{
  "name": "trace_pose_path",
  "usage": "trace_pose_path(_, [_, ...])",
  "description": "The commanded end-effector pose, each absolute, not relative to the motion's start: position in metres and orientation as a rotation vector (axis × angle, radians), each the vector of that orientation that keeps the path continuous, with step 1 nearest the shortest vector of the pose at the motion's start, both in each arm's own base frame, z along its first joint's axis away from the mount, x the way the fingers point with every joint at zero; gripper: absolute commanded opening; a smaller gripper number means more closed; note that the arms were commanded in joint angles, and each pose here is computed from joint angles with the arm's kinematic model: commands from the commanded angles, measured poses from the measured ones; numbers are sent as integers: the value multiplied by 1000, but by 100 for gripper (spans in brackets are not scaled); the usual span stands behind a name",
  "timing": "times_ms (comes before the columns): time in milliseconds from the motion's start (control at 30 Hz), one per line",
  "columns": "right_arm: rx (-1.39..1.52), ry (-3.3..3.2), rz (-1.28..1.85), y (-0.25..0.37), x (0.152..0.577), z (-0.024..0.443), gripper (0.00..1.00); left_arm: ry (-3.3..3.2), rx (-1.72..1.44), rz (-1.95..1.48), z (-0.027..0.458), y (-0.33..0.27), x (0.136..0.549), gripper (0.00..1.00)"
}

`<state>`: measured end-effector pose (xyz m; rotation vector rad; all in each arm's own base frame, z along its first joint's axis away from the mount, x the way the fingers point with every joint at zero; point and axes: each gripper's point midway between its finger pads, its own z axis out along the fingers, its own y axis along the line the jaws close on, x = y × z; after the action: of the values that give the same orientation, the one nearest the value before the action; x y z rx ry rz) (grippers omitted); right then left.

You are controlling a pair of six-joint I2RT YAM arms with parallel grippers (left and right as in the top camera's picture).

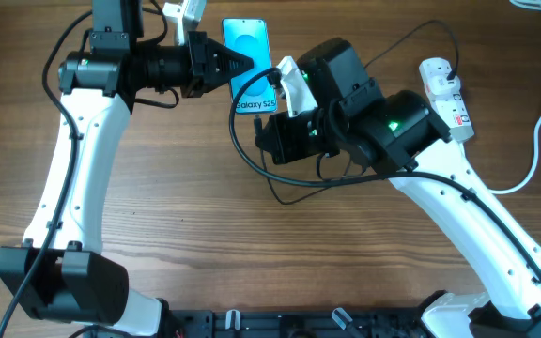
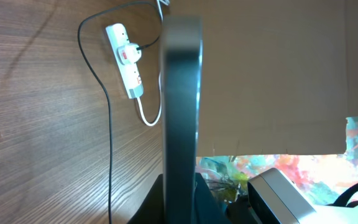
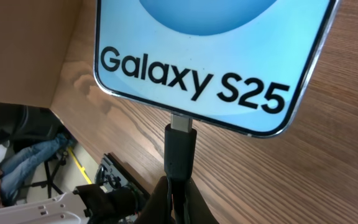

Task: Plug charger to phone and switch on socket
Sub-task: 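Push the USB-C plug up into the phone's port with the right gripper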

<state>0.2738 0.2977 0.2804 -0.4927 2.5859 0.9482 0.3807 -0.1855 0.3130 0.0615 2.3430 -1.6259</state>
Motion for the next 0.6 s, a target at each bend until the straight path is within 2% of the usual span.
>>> trace_pose_path(0, [-487,2545,955,297,276,294,4,2300,137,-1669,324,-190,375,4])
trace_pose_path(567, [-488,2542,942,296,277,293,4,2303,139,-1665,323,-190,375,4])
